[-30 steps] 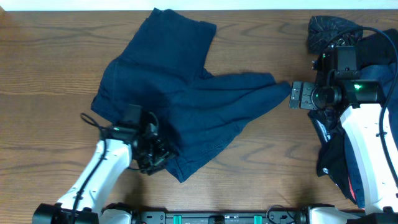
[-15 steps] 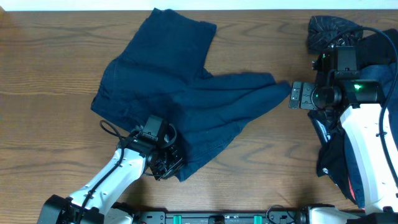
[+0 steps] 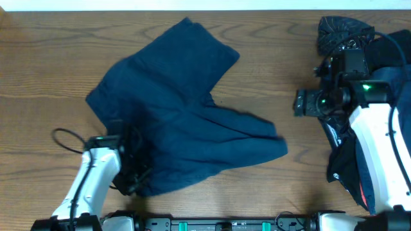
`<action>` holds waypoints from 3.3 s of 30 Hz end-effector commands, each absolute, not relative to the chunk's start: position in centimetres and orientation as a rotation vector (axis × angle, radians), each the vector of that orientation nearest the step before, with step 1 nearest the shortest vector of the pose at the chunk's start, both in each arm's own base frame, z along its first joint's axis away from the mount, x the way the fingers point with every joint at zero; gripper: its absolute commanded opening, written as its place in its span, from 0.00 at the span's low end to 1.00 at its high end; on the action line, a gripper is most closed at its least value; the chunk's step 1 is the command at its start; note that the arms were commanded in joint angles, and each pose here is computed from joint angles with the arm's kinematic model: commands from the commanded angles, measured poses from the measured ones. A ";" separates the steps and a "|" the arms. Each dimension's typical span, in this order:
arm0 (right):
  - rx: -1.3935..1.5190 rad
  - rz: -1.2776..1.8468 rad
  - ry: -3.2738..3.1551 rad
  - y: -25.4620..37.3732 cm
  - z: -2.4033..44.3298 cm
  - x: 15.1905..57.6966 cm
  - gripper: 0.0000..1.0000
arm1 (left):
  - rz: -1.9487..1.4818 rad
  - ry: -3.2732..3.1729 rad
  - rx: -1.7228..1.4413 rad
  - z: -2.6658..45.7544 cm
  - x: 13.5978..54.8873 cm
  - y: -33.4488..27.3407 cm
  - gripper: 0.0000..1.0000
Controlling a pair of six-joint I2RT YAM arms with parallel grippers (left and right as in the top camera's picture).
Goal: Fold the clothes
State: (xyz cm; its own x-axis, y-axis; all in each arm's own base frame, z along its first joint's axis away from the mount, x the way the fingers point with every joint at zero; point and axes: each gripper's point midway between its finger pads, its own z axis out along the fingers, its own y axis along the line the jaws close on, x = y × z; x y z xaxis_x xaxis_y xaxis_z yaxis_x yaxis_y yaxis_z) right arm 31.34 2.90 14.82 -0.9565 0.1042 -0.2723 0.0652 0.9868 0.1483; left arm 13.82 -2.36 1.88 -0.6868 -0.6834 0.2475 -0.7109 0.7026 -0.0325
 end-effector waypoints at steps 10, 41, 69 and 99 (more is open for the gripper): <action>-0.097 0.614 3.099 9.7 6.0 24.7 0.89 | 0.140 -2.799 1.122 2.3 15.5 0.7 0.06; -0.129 0.593 3.153 11.4 2.7 21.9 0.50 | 0.140 -2.800 1.122 2.3 15.5 0.7 0.06; -0.108 0.534 2.583 10.5 14.1 38.0 0.40 | 0.141 -2.807 1.107 2.3 15.5 0.7 0.06; 0.015 1.031 2.907 16.6 0.2 32.8 0.63 | 0.141 -2.805 1.106 2.3 15.5 0.7 0.06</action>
State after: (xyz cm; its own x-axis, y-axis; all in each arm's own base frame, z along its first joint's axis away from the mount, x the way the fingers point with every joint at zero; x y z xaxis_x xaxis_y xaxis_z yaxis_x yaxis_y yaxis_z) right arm 34.80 14.07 1.03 -0.9866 0.0515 -0.1549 -0.0423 0.8359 0.5473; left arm 15.21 0.18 2.06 -0.7149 -0.6777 0.1723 -0.6936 0.7186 -0.0513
